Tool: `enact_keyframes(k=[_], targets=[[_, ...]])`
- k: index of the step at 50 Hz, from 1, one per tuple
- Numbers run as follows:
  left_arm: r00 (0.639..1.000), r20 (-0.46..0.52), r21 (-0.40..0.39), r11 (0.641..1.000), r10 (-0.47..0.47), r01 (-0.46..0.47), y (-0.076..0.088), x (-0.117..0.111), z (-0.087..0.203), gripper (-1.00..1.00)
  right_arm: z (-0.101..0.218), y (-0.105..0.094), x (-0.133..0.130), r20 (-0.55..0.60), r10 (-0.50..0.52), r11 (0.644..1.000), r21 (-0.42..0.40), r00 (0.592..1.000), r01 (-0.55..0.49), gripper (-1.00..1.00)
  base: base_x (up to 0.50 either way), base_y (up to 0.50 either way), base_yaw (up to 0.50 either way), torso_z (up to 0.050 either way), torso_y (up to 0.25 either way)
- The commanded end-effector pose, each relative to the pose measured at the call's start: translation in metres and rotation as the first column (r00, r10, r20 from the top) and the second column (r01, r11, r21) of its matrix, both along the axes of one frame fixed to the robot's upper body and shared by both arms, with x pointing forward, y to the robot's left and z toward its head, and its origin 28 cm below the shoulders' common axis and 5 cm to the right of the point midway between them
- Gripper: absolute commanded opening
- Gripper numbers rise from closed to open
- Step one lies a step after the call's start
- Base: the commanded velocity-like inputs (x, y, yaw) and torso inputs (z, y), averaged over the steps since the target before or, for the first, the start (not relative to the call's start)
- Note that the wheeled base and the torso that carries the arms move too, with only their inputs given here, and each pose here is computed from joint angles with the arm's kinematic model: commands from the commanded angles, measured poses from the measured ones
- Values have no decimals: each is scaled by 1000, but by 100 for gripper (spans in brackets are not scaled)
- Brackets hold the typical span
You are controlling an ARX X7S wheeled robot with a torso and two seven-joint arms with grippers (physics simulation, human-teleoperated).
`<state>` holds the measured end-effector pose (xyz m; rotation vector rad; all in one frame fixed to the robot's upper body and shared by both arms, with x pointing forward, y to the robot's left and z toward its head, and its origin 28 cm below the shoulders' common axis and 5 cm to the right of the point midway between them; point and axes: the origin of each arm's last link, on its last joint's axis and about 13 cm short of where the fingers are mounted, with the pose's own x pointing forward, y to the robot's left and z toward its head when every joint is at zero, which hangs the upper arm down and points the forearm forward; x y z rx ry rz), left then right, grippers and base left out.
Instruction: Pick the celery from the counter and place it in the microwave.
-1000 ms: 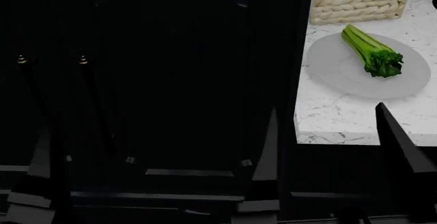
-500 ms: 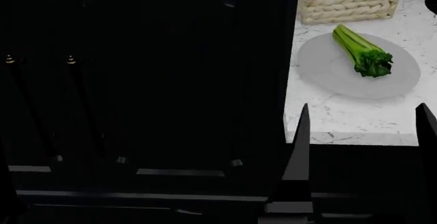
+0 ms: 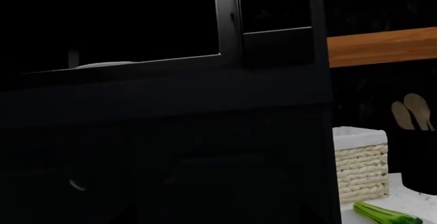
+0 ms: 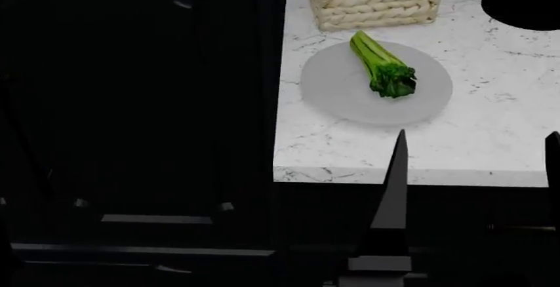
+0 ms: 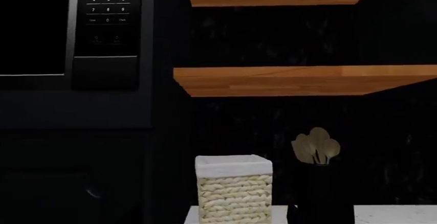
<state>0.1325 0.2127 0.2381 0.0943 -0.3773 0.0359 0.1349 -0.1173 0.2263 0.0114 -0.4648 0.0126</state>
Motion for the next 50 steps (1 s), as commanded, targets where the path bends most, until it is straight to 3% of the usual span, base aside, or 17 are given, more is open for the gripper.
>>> enact_keyframes(k=[1,7,17,24,50], targets=[[1000,15,6,1000,4,-4,3,0,7,100,0,1,0,2,14,1000,-6,1000,-14,100,0,0,0,0,0],[999,38,29,1000,4,-5,6,-2,32,100,0,3,0,-3,18,1000,-8,1000,-18,100,0,0,0,0,0],[999,41,57,998,18,-21,-1,0,46,100,11,7,0,7,41,999,-5,999,-41,100,0,0,0,0,0],[999,46,46,999,6,-8,3,-1,38,100,24,10,-1,28,42,999,11,999,-43,100,0,0,0,0,0],[998,37,40,998,45,-46,16,-5,21,100,21,6,-4,37,30,999,9,999,-31,100,188,-7,0,0,0]])
